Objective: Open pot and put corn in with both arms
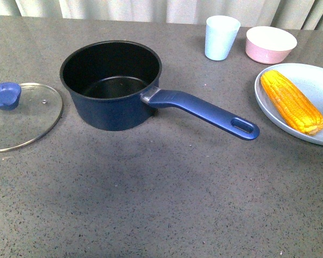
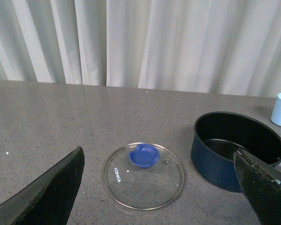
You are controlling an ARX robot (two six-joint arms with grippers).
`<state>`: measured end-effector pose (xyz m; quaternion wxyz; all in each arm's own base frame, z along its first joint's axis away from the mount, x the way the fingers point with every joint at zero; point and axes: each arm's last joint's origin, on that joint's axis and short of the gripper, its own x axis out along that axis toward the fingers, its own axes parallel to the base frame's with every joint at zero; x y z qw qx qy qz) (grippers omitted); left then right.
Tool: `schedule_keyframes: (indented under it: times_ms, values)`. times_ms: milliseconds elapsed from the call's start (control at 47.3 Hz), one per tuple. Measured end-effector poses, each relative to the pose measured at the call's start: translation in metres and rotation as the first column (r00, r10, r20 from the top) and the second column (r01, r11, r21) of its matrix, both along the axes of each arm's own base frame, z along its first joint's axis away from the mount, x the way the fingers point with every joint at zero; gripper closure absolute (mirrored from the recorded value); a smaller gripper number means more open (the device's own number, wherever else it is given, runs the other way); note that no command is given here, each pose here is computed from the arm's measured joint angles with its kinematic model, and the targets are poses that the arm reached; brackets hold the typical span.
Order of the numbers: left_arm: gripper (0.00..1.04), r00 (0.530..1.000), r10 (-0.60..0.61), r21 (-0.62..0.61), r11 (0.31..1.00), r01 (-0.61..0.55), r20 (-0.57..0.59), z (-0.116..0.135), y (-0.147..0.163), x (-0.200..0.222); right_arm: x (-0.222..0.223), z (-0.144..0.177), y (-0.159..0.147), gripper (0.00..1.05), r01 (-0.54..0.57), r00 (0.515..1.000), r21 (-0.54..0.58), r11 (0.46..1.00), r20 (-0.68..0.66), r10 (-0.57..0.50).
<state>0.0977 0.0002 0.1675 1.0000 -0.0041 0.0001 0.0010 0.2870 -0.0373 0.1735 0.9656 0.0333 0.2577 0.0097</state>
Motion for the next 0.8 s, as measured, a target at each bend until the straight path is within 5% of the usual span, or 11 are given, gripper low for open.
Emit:
schedule_keyframes:
  times_ms: [338,803]
  values:
    - [0.09,1.0,0.0,0.0,1.0,0.0,0.0,0.0,0.0,0.0,0.06,-0.048,0.026,0.09,-0.091,0.989,-0.037,0.995,-0.118,0.086]
    - [0.09,1.0,0.0,0.0,1.0,0.0,0.0,0.0,0.0,0.0,0.088,-0.073,0.054,0.1,-0.154,0.971,-0.083,0.985,-0.197,0.136]
